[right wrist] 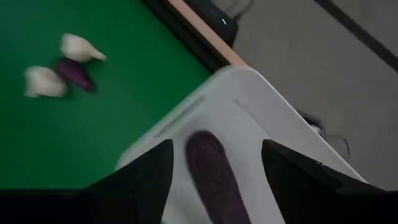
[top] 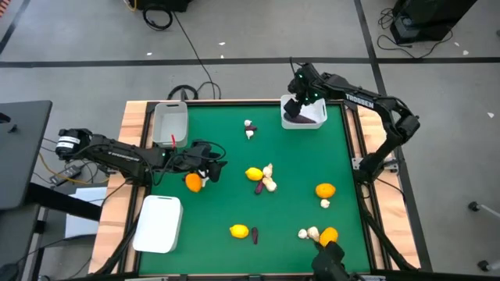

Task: Sort produce into baskets
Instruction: Put the eggplant into the top white bin

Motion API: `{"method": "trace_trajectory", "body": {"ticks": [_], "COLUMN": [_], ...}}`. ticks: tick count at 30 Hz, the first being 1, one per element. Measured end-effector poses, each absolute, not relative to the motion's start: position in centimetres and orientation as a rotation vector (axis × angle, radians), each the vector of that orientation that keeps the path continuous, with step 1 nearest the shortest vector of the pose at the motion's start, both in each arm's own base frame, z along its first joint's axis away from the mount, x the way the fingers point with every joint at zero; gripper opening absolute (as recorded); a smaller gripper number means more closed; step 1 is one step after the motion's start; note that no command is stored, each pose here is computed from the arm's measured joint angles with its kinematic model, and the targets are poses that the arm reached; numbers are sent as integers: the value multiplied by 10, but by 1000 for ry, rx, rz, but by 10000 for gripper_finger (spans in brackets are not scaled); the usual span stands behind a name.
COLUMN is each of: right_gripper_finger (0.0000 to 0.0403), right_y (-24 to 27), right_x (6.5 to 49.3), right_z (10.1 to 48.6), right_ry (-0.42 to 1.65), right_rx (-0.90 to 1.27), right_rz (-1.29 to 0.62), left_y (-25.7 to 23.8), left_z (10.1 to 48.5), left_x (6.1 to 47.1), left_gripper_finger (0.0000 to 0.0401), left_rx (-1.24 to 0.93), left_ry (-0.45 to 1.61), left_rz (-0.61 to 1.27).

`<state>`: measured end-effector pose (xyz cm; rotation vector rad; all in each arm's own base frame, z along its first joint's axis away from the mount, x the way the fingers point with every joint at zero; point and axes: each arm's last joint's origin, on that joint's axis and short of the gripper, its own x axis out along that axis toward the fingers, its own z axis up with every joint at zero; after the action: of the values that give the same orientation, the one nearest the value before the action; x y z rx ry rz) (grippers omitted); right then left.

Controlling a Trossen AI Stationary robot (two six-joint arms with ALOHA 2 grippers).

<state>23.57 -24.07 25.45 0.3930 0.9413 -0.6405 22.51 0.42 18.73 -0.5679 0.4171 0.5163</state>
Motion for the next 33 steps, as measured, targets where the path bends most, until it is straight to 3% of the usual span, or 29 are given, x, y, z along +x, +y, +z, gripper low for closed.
{"method": "trace_trajectory", "body": {"ticks": [4, 7, 15, 20, 27, 33], "right_gripper_finger": [243, 243, 242, 242, 242, 242], "right_y": [-218, -199, -159, -136, -111, -98], "right_x": [243, 250, 273, 286, 296, 301], "right_z": [275, 286, 295, 293, 293, 293], "right_ry": [864, 824, 795, 809, 826, 831], "right_rx": [405, 421, 422, 394, 353, 332], "right_rz": [-577, -524, -448, -427, -380, -378], "left_y": [5, 9, 18, 16, 11, 9], "left_z": [192, 223, 280, 266, 214, 187], "left_x": [227, 237, 220, 200, 178, 170], "left_gripper_finger": [248, 246, 229, 206, 183, 182], "left_rx": [-642, -675, -434, -408, -523, -597], "left_ry": [440, 513, 985, 1184, 1362, 1387], "left_rz": [487, 446, 600, 560, 529, 543]}}
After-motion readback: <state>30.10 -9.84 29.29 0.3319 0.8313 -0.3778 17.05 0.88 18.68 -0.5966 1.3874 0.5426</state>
